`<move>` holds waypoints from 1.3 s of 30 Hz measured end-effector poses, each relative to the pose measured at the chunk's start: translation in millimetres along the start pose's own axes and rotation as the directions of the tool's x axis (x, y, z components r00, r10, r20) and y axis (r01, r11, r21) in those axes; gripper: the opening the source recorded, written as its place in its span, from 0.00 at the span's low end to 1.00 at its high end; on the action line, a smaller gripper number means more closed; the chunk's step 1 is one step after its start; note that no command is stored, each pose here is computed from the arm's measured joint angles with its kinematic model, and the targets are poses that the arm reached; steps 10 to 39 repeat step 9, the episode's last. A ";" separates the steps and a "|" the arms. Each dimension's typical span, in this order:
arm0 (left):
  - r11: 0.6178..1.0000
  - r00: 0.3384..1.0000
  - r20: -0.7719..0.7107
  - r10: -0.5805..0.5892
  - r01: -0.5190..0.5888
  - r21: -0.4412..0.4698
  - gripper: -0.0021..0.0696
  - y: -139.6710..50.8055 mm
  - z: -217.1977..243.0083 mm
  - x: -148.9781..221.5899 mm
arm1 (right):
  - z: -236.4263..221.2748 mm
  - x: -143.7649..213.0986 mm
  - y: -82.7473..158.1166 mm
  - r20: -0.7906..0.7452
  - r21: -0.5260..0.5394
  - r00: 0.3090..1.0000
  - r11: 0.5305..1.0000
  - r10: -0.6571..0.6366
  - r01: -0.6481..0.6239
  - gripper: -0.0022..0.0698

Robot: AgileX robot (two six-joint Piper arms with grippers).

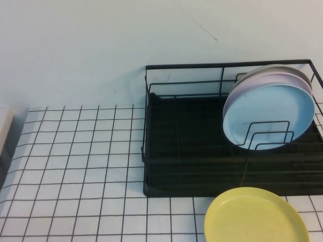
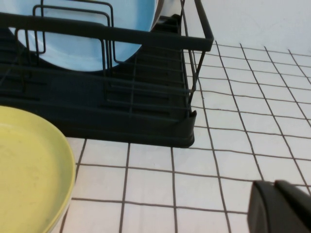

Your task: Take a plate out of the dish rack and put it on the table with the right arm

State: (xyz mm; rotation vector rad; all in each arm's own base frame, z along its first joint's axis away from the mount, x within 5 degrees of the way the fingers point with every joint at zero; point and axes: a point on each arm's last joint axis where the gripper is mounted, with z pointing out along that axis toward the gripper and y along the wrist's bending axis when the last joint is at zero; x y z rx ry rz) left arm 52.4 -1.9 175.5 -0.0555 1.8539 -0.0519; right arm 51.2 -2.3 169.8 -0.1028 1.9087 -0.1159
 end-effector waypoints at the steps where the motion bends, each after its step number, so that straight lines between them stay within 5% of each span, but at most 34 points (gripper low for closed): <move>1: 1.000 1.000 0.000 0.000 0.000 0.000 0.02 0.0 0.0 0.0 | 0.0 0.0 0.0 0.000 0.000 1.000 1.000 0.000 0.000 0.03; 39: 1.000 1.000 0.000 0.000 0.000 0.000 0.02 0.0 0.0 0.0 | 0.0 0.0 0.1 0.000 -0.001 1.000 1.000 0.002 -0.002 0.03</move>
